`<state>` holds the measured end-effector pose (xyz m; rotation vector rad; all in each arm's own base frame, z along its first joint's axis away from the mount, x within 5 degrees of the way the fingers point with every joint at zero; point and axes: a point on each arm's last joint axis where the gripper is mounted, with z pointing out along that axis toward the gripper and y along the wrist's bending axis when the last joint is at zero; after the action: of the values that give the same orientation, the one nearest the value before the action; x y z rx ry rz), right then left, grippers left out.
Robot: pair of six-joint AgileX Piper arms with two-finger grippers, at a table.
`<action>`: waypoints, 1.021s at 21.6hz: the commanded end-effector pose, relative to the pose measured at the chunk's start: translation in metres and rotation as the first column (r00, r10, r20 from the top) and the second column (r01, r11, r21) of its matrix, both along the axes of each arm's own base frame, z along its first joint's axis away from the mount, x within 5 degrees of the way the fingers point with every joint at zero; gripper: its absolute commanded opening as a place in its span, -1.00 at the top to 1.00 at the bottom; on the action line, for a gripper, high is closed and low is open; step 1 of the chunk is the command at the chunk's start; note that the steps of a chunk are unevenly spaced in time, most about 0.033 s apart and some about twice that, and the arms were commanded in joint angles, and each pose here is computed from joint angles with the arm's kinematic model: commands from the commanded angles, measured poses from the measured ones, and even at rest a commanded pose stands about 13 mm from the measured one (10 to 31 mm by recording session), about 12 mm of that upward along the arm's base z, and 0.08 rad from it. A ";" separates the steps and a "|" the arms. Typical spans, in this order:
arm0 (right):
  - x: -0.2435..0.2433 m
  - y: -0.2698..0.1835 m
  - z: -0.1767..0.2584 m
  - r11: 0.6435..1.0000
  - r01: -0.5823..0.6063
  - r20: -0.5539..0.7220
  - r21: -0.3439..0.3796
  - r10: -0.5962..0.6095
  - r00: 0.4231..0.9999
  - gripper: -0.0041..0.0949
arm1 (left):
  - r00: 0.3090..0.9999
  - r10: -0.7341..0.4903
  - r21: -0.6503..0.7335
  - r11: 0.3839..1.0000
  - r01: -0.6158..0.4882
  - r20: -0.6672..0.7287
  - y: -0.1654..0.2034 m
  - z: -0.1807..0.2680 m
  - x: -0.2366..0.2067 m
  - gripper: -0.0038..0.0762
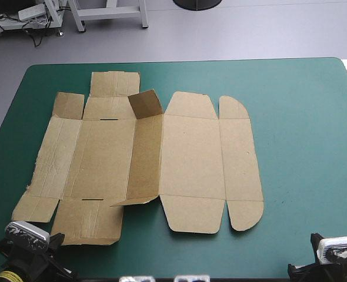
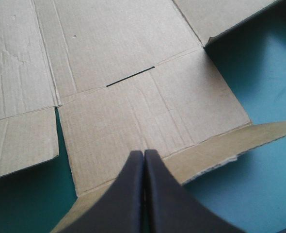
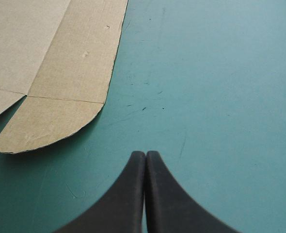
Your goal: Fold the box
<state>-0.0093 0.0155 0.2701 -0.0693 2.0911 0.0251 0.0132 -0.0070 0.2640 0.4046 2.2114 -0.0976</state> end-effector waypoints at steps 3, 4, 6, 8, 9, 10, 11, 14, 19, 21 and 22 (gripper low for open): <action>0.002 0.000 0.011 1.000 -0.001 0.084 0.001 0.001 0.996 0.96 | 0.998 -0.004 -0.032 0.999 0.006 0.067 -0.002 0.011 0.004 0.93; 0.002 0.000 0.011 1.000 -0.001 0.084 0.001 0.001 0.996 0.96 | 0.998 -0.004 -0.032 0.999 0.006 0.067 -0.002 0.011 0.004 0.93; 0.002 0.000 0.011 1.000 -0.001 0.084 0.001 0.001 0.996 0.96 | 0.998 -0.004 -0.032 0.999 0.006 0.067 -0.002 0.011 0.004 0.93; 0.002 0.000 0.011 1.000 -0.001 0.084 0.001 0.001 0.996 0.96 | 0.994 -0.028 -0.005 1.000 0.029 0.109 -0.002 0.017 0.003 0.93; 0.002 0.000 0.011 1.000 -0.001 0.084 0.001 0.001 0.996 0.96 | 0.987 -0.040 0.012 0.999 0.038 0.154 -0.001 0.025 0.003 0.93; 0.002 0.000 0.011 1.000 -0.001 0.084 0.001 0.001 0.996 0.96 | 0.980 -0.034 0.018 0.999 0.032 0.195 0.000 0.037 0.005 0.93; 0.002 0.000 0.011 1.000 -0.001 0.084 0.001 0.001 0.996 0.96 | 0.973 -0.023 0.040 0.999 0.014 0.230 0.001 0.051 0.008 0.93; 0.002 0.000 0.011 1.000 -0.001 0.084 0.001 0.001 0.996 0.96 | 0.965 0.001 0.112 0.993 -0.032 0.263 0.005 0.082 0.022 0.93; 0.002 0.000 0.011 1.000 -0.001 0.084 0.001 0.001 0.996 0.96 | 0.942 0.095 0.172 0.972 -0.157 0.321 0.006 0.141 0.077 0.93; 0.002 0.000 0.011 1.000 0.000 0.085 -0.004 0.000 0.996 0.96 | 0.941 0.154 0.200 0.955 -0.221 0.303 0.006 0.157 0.106 0.93; 0.002 -0.001 0.011 1.000 0.001 0.087 -0.008 0.000 0.996 0.96 | 0.940 0.169 0.212 0.948 -0.237 0.295 0.006 0.162 0.115 0.93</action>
<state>-0.0093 0.0155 0.2701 -0.0693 2.0911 0.0251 0.0992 -0.0001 0.4009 0.3487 2.0377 0.2708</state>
